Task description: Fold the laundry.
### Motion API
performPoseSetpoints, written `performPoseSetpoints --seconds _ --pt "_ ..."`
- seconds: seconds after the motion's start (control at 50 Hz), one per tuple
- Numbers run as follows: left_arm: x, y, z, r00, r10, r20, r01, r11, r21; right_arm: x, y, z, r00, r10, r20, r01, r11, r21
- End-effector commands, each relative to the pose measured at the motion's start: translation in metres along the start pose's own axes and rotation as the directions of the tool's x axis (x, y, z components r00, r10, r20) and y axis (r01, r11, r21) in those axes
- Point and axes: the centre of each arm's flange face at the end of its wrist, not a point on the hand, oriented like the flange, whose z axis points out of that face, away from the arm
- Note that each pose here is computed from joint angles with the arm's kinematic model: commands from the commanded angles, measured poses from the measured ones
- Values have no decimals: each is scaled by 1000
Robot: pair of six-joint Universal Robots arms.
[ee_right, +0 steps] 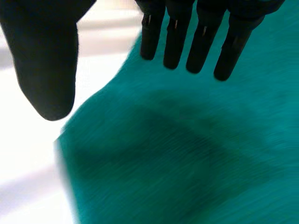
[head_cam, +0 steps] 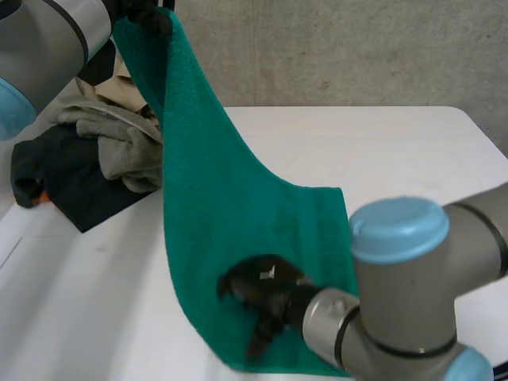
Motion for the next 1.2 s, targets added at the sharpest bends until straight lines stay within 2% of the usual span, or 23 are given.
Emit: performPoseSetpoints --seconds 0.02,0.08,0.18,0.26,0.42,0.54,0.6,0.64,0.66,0.72,0.74,0.8,0.82,0.9,0.98,1.08,1.12,1.16,1.2 --pt "0 -4 -8 1000 24 -5 -24 1000 -18 97 -48 -22 948 -64 -311 85 995 56" --pt "1 -13 -19 998 56 -12 -56 998 -20 137 -71 -29 902 -142 -408 180 982 56" --pt "10 -30 -42 994 98 -53 -99 995 -15 173 -96 -6 876 -146 -460 220 969 111" --pt "20 -44 -64 988 123 -88 -124 992 -2 194 -105 29 886 -114 -450 207 964 165" --pt "31 -65 -103 976 173 -135 -166 984 58 201 -73 110 948 -109 -300 170 968 184" --pt "23 -74 -107 979 181 -93 -169 978 124 204 -36 140 960 -80 -269 123 982 146" --pt "13 -72 -101 980 187 -61 -178 976 127 220 -40 140 939 -76 -336 141 975 174" --pt "8 -69 -98 981 190 -47 -183 976 121 237 -57 133 904 -74 -420 187 954 234" --pt "4 -64 -91 980 195 -37 -190 976 110 256 -85 118 850 -62 -524 253 919 302" --pt "-4 -53 -78 979 203 -16 -201 976 89 278 -136 80 754 -18 -657 369 839 400" --pt "-10 -48 -68 978 211 4 -210 974 82 289 -170 49 687 23 -726 450 771 450" --pt "-21 -41 -51 975 218 42 -221 971 87 301 -212 1 594 89 -800 562 666 491" --pt "-27 -40 -40 973 220 69 -226 969 103 306 -232 -27 548 130 -826 614 608 503" --pt "-41 -40 -16 967 209 148 -232 959 165 308 -249 -70 501 155 -851 674 548 496" --pt "-49 -39 6 961 185 205 -232 945 232 309 -239 -84 504 121 -855 675 562 478" --pt "-45 -21 25 964 174 200 -224 940 259 313 -206 -70 549 61 -833 612 650 451" --pt "-43 -7 32 966 172 195 -217 946 241 315 -184 -57 576 37 -817 565 704 431" --pt "-41 7 36 968 171 184 -209 955 210 317 -169 -49 594 26 -804 531 738 416" --pt "-38 38 39 974 159 159 -179 976 123 324 -142 -39 611 18 -791 472 794 383"
